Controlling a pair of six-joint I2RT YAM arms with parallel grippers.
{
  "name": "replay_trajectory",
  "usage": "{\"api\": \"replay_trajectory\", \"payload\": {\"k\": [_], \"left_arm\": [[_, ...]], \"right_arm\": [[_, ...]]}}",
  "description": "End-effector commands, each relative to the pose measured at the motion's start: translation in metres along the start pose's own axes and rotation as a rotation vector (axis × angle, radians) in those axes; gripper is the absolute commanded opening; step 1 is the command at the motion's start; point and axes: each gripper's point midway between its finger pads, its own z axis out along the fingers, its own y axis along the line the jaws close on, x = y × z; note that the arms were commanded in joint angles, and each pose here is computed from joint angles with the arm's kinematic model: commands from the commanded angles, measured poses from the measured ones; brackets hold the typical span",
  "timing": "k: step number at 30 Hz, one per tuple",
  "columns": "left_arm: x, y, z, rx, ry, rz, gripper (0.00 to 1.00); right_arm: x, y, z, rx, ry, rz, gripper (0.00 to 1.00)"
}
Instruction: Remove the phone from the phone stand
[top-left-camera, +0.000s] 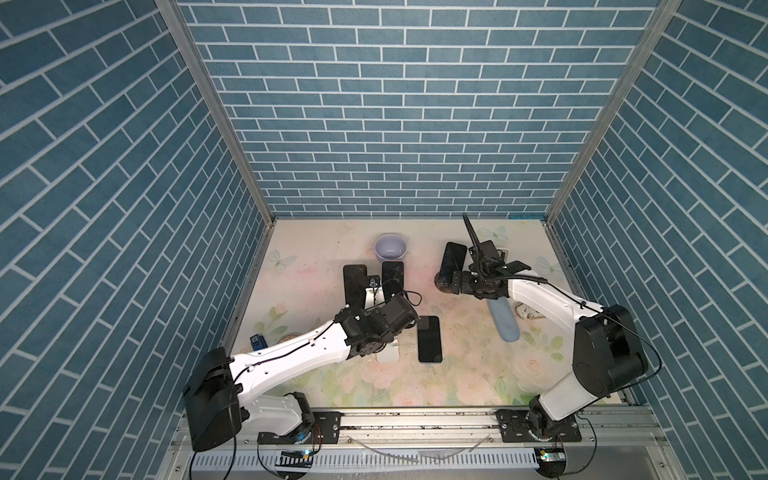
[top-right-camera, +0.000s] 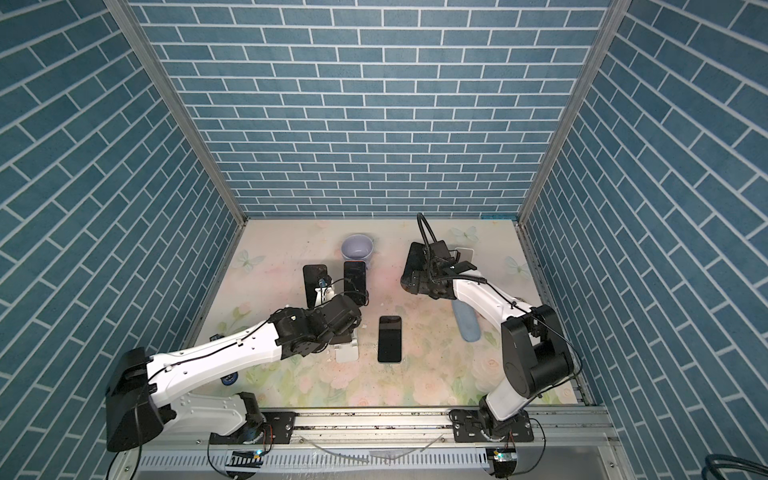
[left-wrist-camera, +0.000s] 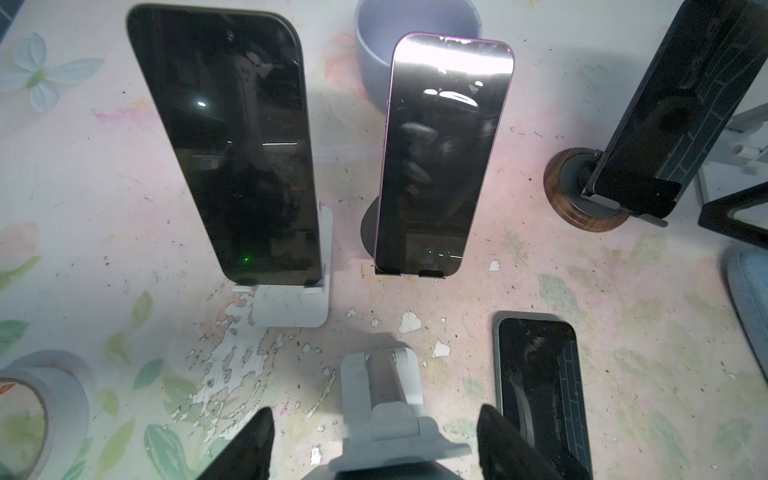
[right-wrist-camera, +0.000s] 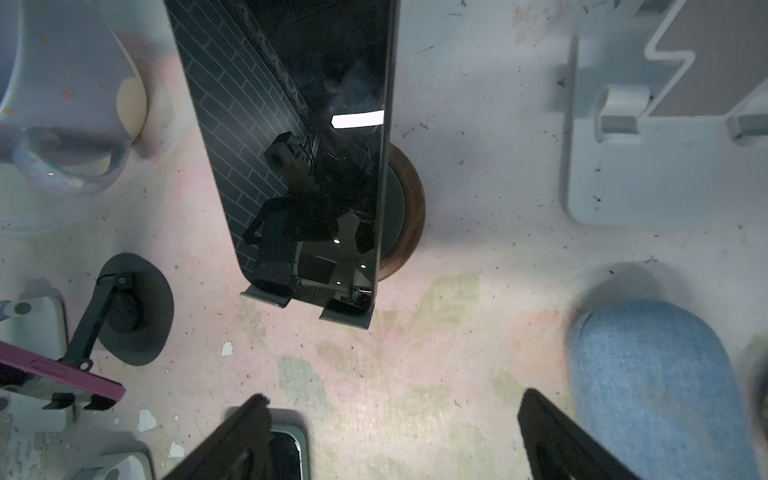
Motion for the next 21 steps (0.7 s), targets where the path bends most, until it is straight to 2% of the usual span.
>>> {"api": "replay_trajectory", "payload": {"k": [1, 9, 21], "left_arm": [[-0.012, 0.013, -0.013, -0.022, -0.036, 0.01, 0.48], [-0.005, 0.04, -0.028, -0.048, -0.015, 0.013, 0.48], [0.047, 0.059, -0.009, -0.084, 0.145, 0.048, 0.48]], "right_arm": [[-0.015, 0.008, -0.006, -0.012, -0.026, -0.026, 0.94], [-0.016, 0.009, -0.008, -0.02, -0.031, -0.026, 0.94], [-0.027, 0.012, -0.02, -0.024, -0.073, -0.027, 0.94]]}}
